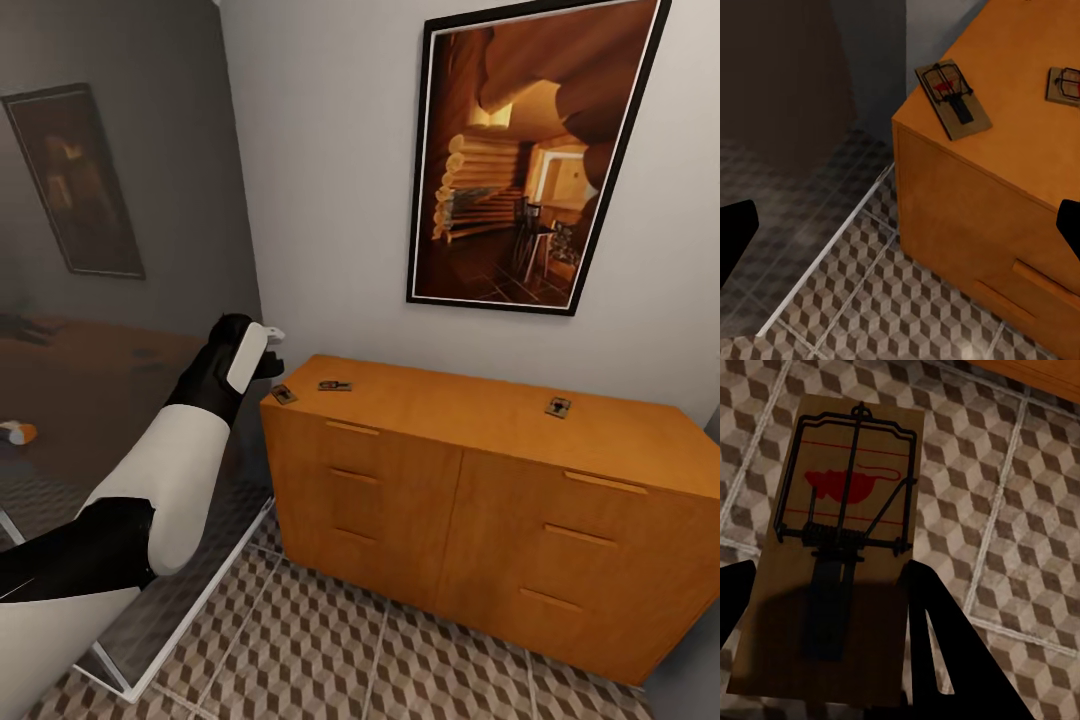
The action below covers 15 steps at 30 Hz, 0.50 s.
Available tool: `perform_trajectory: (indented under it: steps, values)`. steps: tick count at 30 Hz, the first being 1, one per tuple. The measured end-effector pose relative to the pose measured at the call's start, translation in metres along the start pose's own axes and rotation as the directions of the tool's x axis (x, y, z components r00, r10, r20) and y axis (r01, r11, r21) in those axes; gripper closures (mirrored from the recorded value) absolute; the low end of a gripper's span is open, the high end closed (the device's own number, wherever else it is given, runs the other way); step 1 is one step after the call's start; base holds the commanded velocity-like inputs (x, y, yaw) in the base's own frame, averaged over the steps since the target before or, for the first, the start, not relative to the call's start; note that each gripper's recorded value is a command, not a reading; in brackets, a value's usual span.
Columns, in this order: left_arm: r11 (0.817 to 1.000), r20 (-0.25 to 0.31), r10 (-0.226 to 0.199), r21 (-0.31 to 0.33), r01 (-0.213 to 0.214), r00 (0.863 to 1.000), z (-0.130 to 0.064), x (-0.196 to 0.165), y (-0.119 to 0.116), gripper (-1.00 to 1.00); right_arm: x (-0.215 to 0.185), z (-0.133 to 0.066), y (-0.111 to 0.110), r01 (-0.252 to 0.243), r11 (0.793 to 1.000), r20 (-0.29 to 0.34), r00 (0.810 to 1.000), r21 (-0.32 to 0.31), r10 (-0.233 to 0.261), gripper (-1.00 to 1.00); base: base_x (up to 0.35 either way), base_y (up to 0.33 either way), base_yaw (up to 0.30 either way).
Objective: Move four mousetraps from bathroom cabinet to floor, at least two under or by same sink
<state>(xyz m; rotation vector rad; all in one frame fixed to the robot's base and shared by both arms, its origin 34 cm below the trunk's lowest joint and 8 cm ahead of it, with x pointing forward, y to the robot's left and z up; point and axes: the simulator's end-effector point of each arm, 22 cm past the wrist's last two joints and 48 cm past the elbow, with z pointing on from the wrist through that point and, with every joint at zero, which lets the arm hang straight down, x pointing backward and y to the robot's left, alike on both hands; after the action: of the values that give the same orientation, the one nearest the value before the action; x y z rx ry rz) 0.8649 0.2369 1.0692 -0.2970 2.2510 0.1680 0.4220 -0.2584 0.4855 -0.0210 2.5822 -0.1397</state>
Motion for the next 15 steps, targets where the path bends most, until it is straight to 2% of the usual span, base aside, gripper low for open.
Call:
perform_trajectory:
  steps: [4,15]
  values:
    - [1.0,-0.003,0.001,-0.001,-0.001,1.0,0.0008,0.0012,0.0,-1.0,0.0,0.0,0.0001,0.0,1.0,0.0,1.0,0.0,0.0,1.0,0.0,-0.142,0.0]
    - [1.0,-0.002,0.002,0.001,-0.002,1.0,0.0,0.0006,-0.0009,-1.0,0.0,0.0,0.0,0.0,1.0,0.0,1.0,0.0,0.0,1.0,0.0,-0.222,0.013]
